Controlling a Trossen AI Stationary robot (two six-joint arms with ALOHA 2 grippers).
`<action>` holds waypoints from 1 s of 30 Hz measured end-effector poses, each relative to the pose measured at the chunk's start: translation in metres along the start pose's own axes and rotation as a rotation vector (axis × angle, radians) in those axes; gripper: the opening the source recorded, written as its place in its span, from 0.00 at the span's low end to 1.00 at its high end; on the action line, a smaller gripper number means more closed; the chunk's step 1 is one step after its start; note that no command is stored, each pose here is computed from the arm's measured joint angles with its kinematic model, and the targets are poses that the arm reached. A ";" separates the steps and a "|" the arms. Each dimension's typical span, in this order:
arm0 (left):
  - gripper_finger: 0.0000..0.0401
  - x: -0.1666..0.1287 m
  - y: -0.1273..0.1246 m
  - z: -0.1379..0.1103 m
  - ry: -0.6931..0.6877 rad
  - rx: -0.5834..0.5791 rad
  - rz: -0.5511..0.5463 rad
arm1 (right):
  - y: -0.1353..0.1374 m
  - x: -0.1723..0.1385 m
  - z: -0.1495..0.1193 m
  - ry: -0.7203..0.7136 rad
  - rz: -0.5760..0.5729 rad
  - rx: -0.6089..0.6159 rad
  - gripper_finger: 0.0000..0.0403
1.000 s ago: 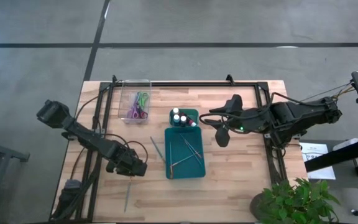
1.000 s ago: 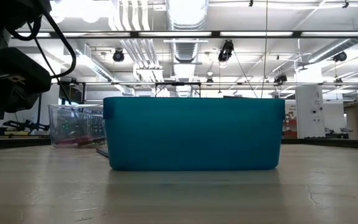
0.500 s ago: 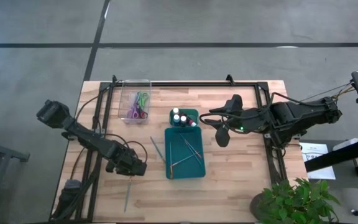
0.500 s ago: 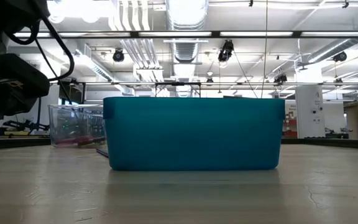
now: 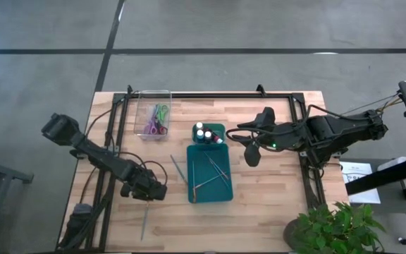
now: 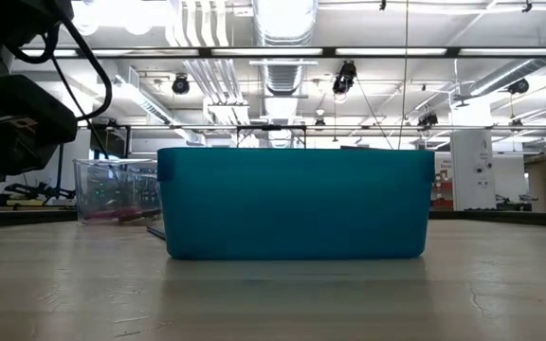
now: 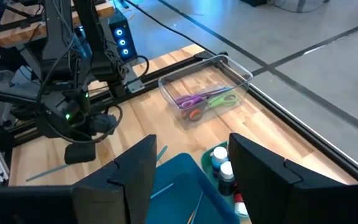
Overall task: Pick & Place Paint Supplies
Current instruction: Put the blue paintbrush into the blue bin
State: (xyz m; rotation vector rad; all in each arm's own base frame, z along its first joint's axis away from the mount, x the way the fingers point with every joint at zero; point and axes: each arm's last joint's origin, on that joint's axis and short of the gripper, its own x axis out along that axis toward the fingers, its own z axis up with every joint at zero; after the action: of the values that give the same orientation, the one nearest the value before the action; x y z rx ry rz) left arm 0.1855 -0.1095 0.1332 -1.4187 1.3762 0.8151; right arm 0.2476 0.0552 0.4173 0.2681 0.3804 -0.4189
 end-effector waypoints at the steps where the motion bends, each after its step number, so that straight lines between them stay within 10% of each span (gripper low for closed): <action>1: 0.30 0.001 0.000 0.000 0.000 0.000 0.002 | 0.000 0.000 0.000 0.000 0.000 0.000 0.49; 16: 0.28 0.016 -0.006 -0.001 0.027 0.001 0.036 | 0.000 0.000 0.000 0.002 0.006 0.000 0.49; 30: 0.02 0.017 -0.003 0.000 0.004 0.044 0.067 | 0.000 0.000 0.000 0.004 0.009 0.000 0.49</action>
State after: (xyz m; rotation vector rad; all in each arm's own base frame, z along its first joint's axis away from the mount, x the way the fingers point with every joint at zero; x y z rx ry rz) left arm 0.1904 -0.1151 0.1179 -1.3477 1.4432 0.8208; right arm 0.2474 0.0558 0.4176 0.2703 0.3828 -0.4098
